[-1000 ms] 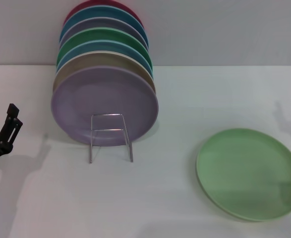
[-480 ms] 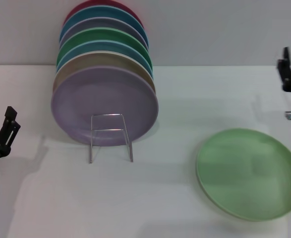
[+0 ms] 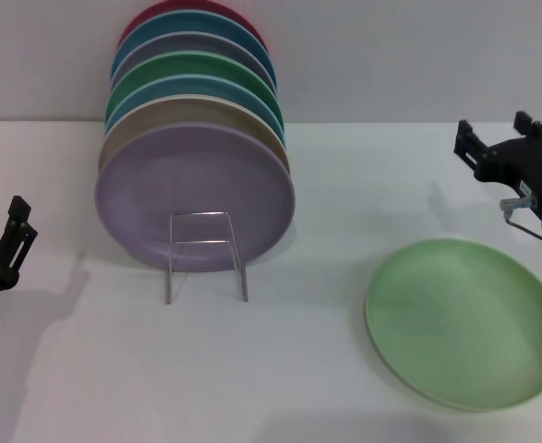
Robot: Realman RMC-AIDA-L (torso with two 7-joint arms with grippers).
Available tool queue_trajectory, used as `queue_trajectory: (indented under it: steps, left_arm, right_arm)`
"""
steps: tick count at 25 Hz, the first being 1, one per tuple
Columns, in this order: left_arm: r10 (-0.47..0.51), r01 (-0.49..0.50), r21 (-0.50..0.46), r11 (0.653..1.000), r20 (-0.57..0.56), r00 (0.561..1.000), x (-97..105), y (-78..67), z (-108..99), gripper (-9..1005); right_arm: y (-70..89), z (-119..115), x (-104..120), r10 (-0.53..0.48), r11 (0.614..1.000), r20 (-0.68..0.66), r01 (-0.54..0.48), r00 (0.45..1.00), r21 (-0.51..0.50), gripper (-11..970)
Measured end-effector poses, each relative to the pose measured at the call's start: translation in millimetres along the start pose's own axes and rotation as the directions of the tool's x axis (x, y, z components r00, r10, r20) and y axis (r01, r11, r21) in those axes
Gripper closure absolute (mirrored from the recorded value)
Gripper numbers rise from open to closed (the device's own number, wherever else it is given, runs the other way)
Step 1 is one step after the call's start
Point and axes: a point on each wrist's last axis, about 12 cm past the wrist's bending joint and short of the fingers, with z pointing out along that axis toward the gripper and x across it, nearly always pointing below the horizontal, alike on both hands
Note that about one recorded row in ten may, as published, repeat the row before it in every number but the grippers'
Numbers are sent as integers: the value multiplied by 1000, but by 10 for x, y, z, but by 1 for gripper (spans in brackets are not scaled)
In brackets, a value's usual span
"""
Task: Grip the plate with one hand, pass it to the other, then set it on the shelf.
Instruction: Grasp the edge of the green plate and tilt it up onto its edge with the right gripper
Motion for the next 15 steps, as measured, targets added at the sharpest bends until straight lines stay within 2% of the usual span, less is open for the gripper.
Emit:
queue_trajectory:
  steps: [3,4,7,9,10,13,14,15]
  left_arm:
    - [2,-2,6,1000,1,1000,-3,-5,13,149]
    - [2,-2,7,1000,2,1000,-3,-6,14,149]
    - [3,-3,9,1000,5,1000,-7,-8,17,149]
    - [2,-2,12,1000,8,1000,-10,-13,16,149]
    - [2,-2,12,1000,8,1000,-10,-13,16,149]
    - [0,0,14,1000,9,1000,-10,-21,13,150]
    - [1,-1,14,1000,9,1000,-9,-22,12,150]
    - [1,-1,14,1000,9,1000,-9,-22,12,150]
  right_arm:
    - [-120,-27,-94,34,997,-71,-39,997,-71,230]
    - [-211,-51,-158,48,991,-121,-62,991,-117,230]
    - [-300,-68,-242,51,985,-171,-78,984,-152,230]
    - [-400,-78,-386,21,980,-270,-73,963,-183,230]
    - [-400,-78,-386,21,980,-270,-73,963,-183,230]
    - [-459,-95,-525,-34,980,-372,-43,928,-195,229]
    - [-470,-97,-596,-63,978,-432,-30,900,-205,229]
    - [-470,-97,-596,-63,978,-432,-30,900,-205,229]
